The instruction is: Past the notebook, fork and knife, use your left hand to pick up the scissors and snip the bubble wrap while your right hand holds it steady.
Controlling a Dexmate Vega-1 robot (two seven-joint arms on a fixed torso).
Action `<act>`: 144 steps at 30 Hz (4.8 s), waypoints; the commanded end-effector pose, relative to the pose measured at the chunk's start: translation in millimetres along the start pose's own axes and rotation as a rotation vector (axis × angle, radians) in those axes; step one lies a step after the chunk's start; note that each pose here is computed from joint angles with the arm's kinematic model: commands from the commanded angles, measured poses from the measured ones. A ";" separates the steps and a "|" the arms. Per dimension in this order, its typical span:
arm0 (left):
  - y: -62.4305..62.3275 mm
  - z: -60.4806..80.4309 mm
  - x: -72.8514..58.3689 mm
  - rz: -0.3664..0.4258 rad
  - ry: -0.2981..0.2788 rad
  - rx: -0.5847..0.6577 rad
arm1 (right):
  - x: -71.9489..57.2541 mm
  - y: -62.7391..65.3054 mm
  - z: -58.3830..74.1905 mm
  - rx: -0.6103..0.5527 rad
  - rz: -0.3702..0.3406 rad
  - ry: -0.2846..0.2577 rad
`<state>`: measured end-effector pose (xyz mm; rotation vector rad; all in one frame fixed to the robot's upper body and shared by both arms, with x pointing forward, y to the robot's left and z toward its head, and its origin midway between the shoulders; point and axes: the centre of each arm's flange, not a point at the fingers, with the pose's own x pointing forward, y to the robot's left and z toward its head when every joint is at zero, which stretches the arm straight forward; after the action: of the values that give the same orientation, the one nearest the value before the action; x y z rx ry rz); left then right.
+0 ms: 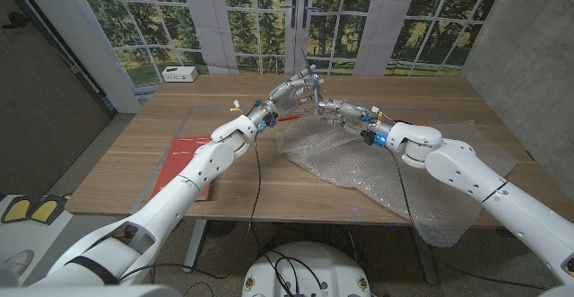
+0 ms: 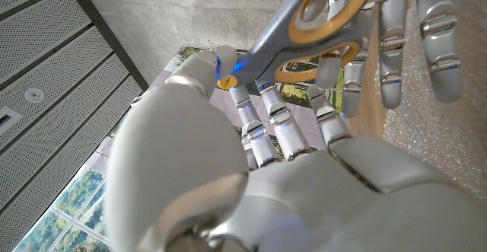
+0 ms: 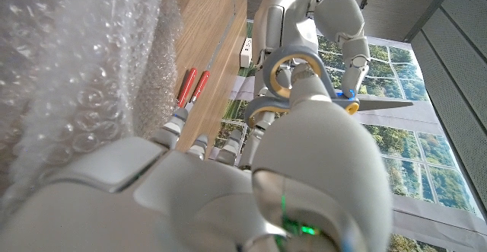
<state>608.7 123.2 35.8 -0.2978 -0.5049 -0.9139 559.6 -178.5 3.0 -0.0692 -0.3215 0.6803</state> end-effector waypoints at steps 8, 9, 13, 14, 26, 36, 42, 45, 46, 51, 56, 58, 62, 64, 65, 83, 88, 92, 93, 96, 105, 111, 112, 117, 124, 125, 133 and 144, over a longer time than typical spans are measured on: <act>2.0 -1.8 6.2 -0.013 0.004 -0.005 | 3.4 -2.5 -0.2 0.001 -0.039 0.034; 2.2 -1.9 6.3 -0.013 0.004 -0.004 | 3.5 -2.0 0.0 0.002 -0.039 0.032; 2.6 -1.2 7.0 -0.012 0.001 -0.001 | 4.1 -0.2 0.7 0.005 -0.037 0.040; 2.9 -1.0 7.1 -0.010 0.000 0.002 | 4.3 0.2 0.7 0.004 -0.030 0.038; 6.4 -7.4 7.9 -0.004 0.012 -0.020 | 6.1 6.7 1.4 -0.013 -0.034 0.063; 5.3 -13.0 7.6 -0.002 0.024 -0.038 | 4.8 6.6 2.5 -0.012 -0.043 0.067; 3.2 -14.5 10.4 -0.011 0.018 -0.038 | 3.9 6.5 2.3 0.000 -0.013 0.055; 1.6 -14.1 11.8 -0.012 0.013 -0.028 | 2.9 5.9 1.6 -0.002 -0.006 0.072; 1.6 -14.1 11.8 -0.012 0.013 -0.027 | 2.9 5.9 1.6 -0.002 -0.006 0.072; -0.7 -12.8 13.4 -0.021 0.006 -0.003 | 3.1 5.7 -0.3 0.017 0.047 0.091; -0.9 -11.8 12.5 -0.020 -0.001 0.018 | 2.0 6.5 -0.7 0.019 0.060 0.096; -1.0 -9.7 11.8 -0.020 -0.008 0.037 | 1.3 6.3 -0.8 0.020 0.069 0.101; -1.3 -8.4 11.6 -0.022 -0.012 0.053 | 0.5 6.3 -0.6 0.023 0.071 0.110; -1.3 -8.6 11.5 -0.022 -0.013 0.052 | 0.3 6.0 -0.7 0.029 0.079 0.110; -1.3 -8.7 11.4 -0.021 -0.014 0.053 | 0.2 6.1 -0.7 0.022 0.082 0.113; -1.1 -8.3 8.8 -0.039 -0.024 0.053 | -1.3 6.7 1.1 0.002 0.069 0.144; -0.5 -7.9 8.3 -0.040 -0.030 0.052 | -1.6 6.8 2.8 -0.011 0.064 0.144; -0.1 -7.6 8.3 -0.045 -0.035 0.049 | -2.5 7.0 3.6 -0.019 0.054 0.142; 0.1 -7.5 8.2 -0.045 -0.035 0.049 | -2.6 6.9 3.7 -0.018 0.056 0.144; 0.6 -7.1 7.4 -0.043 -0.037 0.049 | -3.4 7.1 4.6 -0.013 0.052 0.147; 0.2 -4.0 3.9 -0.043 -0.050 0.058 | -5.2 9.8 12.5 -0.026 0.067 0.144; -0.7 -3.7 3.2 -0.043 -0.054 0.059 | -7.1 12.0 18.0 -0.031 0.079 0.149; -0.8 -3.7 3.1 -0.044 -0.054 0.059 | -7.4 12.3 18.5 -0.037 0.085 0.146; -1.6 -3.7 2.7 -0.042 -0.054 0.060 | -9.4 12.7 20.1 -0.022 0.092 0.148; -1.6 -3.4 1.3 -0.039 -0.050 0.062 | -11.2 13.6 21.8 -0.016 0.113 0.150; -1.5 -3.4 1.2 -0.039 -0.049 0.064 | -11.2 13.7 22.1 -0.013 0.118 0.148; -1.5 -4.3 1.0 -0.047 -0.047 0.059 | -13.8 14.9 22.0 0.003 0.117 0.147; -2.8 -5.6 0.3 -0.055 -0.042 0.060 | -16.8 18.1 23.5 0.013 0.105 0.142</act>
<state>608.8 119.5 34.0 -0.2553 -0.5879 -0.9385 532.5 -176.1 17.6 -0.1332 -0.1776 0.7809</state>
